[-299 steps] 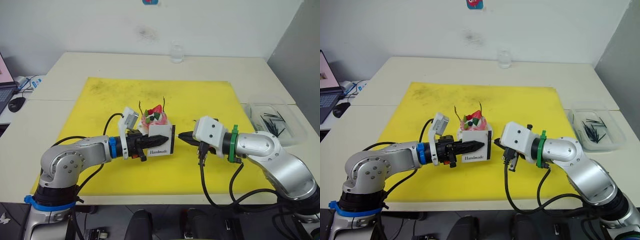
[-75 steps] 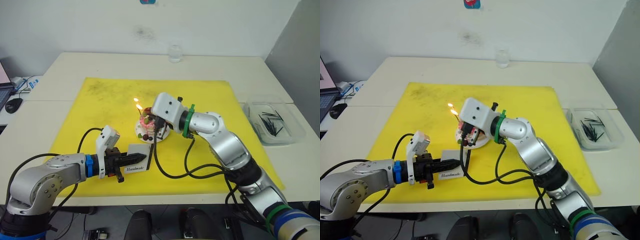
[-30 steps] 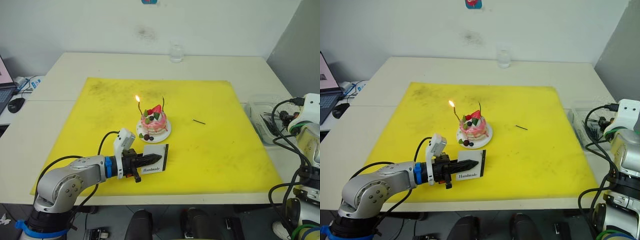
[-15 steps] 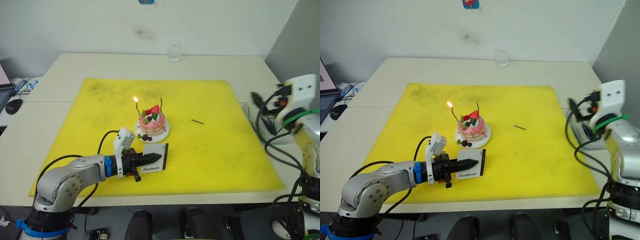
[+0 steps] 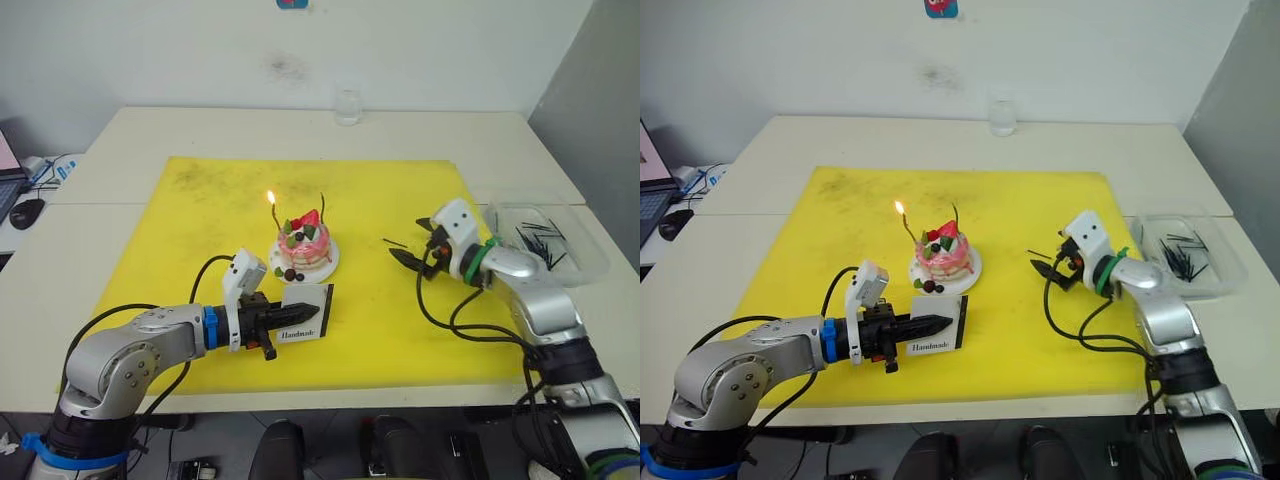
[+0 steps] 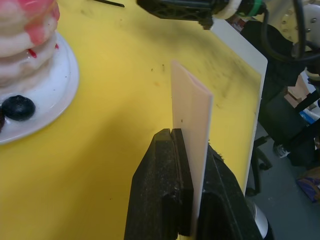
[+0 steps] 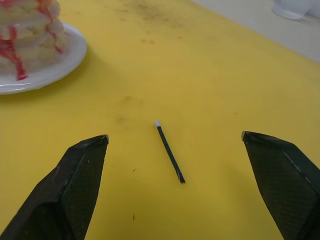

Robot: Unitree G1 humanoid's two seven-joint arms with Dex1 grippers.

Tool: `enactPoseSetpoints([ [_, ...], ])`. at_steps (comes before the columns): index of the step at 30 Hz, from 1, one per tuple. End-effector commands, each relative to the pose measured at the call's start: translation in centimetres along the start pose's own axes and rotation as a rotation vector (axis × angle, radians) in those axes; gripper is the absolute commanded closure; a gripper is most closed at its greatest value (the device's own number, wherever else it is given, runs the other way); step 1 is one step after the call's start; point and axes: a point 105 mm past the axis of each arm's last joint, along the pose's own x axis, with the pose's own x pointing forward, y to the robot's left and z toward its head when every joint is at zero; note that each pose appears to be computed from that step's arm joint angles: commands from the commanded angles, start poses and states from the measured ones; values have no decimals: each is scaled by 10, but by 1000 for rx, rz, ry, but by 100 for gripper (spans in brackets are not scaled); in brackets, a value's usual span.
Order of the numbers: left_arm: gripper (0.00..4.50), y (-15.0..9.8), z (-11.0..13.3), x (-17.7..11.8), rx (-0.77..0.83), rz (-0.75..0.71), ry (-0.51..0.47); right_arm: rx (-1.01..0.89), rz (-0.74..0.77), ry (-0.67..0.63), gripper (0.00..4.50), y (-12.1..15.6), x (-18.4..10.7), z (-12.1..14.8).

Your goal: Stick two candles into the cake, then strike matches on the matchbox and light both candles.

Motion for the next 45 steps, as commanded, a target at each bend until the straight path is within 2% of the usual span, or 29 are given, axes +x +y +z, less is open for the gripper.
enactPoseSetpoints([
  [1, 450, -5, 8, -3, 41, -5, -17, -26, -19, -11, 3, -5, 14, 4],
  [6, 450, -4, 7, -5, 42, 3, -17, 3, -40, 34, 3, -8, 26, -7],
  [8, 450, -4, 7, -6, 41, 5, -18, 23, -53, 51, 40, -10, 28, -11],
  [10, 450, -4, 7, -6, 41, 7, -18, 28, -47, 62, 92, -9, 29, -13],
  [17, 450, -4, 7, -6, 40, 10, -18, 37, -18, 79, 355, -2, 26, -17],
  [20, 450, -4, 6, -6, 39, 9, -17, 40, -14, 73, 448, 0, 24, -15],
  [25, 450, -5, 6, -5, 39, 6, -17, 46, -1, 51, 448, 3, 21, -8],
  [30, 450, -4, 6, -5, 40, 5, -18, 39, 11, -4, 448, 8, 13, 12],
  [36, 450, -5, 7, -4, 40, -1, -19, 52, 8, -21, 448, 16, -16, 36],
  [39, 450, -6, 8, -4, 38, -5, -18, 124, -13, 37, 448, 26, -35, 30],
  [41, 450, -6, 8, -4, 38, -10, -17, 185, -59, 86, 448, 37, -49, 15],
  [45, 450, -7, 8, -4, 37, -20, -12, 247, -155, 128, 448, 51, -60, -3],
])
